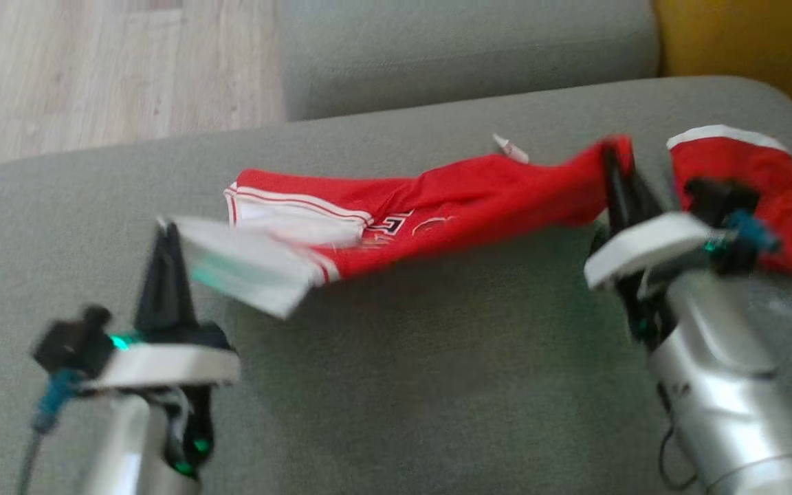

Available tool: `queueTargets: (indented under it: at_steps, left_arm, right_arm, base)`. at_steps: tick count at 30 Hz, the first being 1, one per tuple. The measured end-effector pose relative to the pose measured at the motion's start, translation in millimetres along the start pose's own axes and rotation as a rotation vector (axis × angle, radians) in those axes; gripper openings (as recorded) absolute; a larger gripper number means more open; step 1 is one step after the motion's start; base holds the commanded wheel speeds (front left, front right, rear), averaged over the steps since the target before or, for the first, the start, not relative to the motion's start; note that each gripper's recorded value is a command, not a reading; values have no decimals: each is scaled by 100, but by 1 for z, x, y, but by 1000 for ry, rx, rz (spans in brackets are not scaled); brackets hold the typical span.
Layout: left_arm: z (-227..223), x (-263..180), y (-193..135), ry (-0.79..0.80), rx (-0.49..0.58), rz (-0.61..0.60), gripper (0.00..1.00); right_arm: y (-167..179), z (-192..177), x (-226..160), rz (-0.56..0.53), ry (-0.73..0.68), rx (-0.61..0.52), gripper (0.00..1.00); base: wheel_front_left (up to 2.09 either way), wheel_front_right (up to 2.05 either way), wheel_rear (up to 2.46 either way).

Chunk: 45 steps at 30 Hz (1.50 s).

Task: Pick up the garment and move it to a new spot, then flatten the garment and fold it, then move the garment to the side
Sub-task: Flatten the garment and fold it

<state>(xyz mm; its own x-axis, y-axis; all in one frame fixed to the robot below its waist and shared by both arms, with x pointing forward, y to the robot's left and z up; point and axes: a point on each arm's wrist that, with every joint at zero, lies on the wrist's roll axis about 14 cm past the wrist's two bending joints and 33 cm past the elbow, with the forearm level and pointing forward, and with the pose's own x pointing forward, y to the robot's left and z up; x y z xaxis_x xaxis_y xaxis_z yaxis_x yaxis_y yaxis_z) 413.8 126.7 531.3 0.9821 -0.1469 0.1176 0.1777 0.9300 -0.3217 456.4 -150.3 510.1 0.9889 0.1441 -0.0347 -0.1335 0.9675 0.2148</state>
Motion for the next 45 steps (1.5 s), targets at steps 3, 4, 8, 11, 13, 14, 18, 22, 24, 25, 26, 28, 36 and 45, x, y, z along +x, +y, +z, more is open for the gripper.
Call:
queueTargets:
  at_steps: [3,4,8,11,13,14,18,22,24,25,26,28,36,45]
  left_arm:
    - [52,14,-9,-137,-34,-31,0]
    - [75,19,-13,-197,-46,-46,0]
    - [163,27,-40,-419,-77,-127,0]
    - [217,16,-62,-555,-71,-191,0]
    - [234,8,-65,-596,-67,-194,0]
    - [242,4,-66,-614,-70,-192,0]
    - [259,-4,-67,-636,-71,-190,0]
    - [256,15,-62,-570,-38,-179,0]
    - [249,26,-58,-529,-41,-173,0]
    - [240,37,-54,-486,-39,-167,0]
    - [230,49,-51,-444,-31,-164,0]
    - [212,77,-42,-368,-24,-147,0]
    - [181,186,2,-263,62,-73,0]
    - [191,226,31,-330,119,-18,0]
  right_arm:
    - [11,66,4,60,-172,-53,0]
    - [14,86,3,77,-222,-61,0]
    - [21,152,-11,124,-384,-99,0]
    - [32,198,-32,165,-509,-135,0]
    - [37,217,-42,181,-560,-143,0]
    - [38,224,-46,185,-578,-143,0]
    - [31,232,-58,157,-585,-151,0]
    - [16,225,-52,97,-523,-197,0]
    - [14,220,-47,89,-500,-200,0]
    - [12,214,-40,85,-473,-194,0]
    - [9,207,-31,81,-441,-191,0]
    - [5,193,-8,74,-378,-194,0]
    - [-3,189,107,83,-303,-334,0]
    - [-5,186,168,70,-367,-343,0]
  base:
    - [0,0,0]
    - [0,0,0]
    - [0,0,0]
    - [0,0,0]
    - [0,0,0]
    - [0,0,0]
    - [0,0,0]
    - [0,0,0]
    - [0,0,0]
    - [0,0,0]
    - [0,0,0]
    - [0,0,0]
    - [0,0,0]
    - [0,0,0]
